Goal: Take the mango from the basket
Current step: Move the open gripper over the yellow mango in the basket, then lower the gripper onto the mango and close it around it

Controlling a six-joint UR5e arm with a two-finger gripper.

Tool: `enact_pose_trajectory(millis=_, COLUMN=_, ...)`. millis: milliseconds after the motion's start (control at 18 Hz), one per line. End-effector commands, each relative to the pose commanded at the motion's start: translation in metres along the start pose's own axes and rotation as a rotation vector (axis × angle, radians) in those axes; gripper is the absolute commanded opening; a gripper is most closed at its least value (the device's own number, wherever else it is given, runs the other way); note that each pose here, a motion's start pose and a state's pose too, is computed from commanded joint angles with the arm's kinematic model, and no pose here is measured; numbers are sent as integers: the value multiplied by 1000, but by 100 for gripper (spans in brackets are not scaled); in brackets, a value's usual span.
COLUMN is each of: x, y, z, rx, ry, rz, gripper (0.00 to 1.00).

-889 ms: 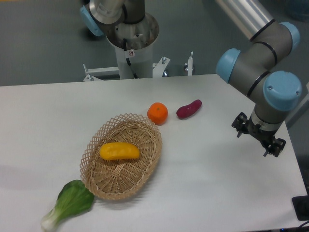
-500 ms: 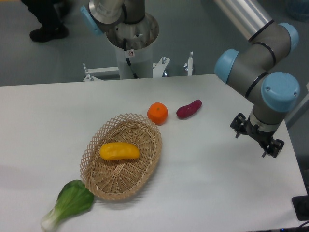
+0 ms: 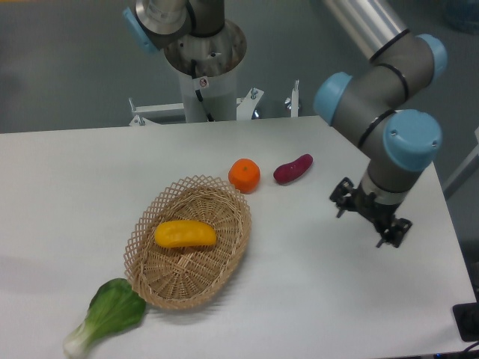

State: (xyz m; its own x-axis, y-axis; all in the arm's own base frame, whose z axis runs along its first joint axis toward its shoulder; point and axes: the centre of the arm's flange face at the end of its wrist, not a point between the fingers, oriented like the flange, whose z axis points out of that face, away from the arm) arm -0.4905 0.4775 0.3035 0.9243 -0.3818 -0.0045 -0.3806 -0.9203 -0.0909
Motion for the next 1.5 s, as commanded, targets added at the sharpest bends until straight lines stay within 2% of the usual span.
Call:
enact_pose_trajectory(millis=167, x=26, y=-42, z=13, rx=-4, ry=27, rz=49, gripper=100)
enact_pose_trajectory(millis=333, x=49, y=-72, z=14, rx=-3, ry=25, rz=-6, gripper=100)
enact_pose_trajectory(millis=556, x=96, y=-103, z=21, rx=5, ry=7, rz=63, gripper=100)
enact_pose_trajectory(millis=778, x=168, y=-130, z=62, rx=5, ry=22, rz=151, gripper=100)
enact_pose_trajectory(millis=944, x=182, y=-144, z=71, rx=16, ry=-6, rz=180, gripper=100)
enact_pose_trajectory(millis=1500, x=219, y=-156, z=91, rx=-7, ry=44, rz=238, gripper=100)
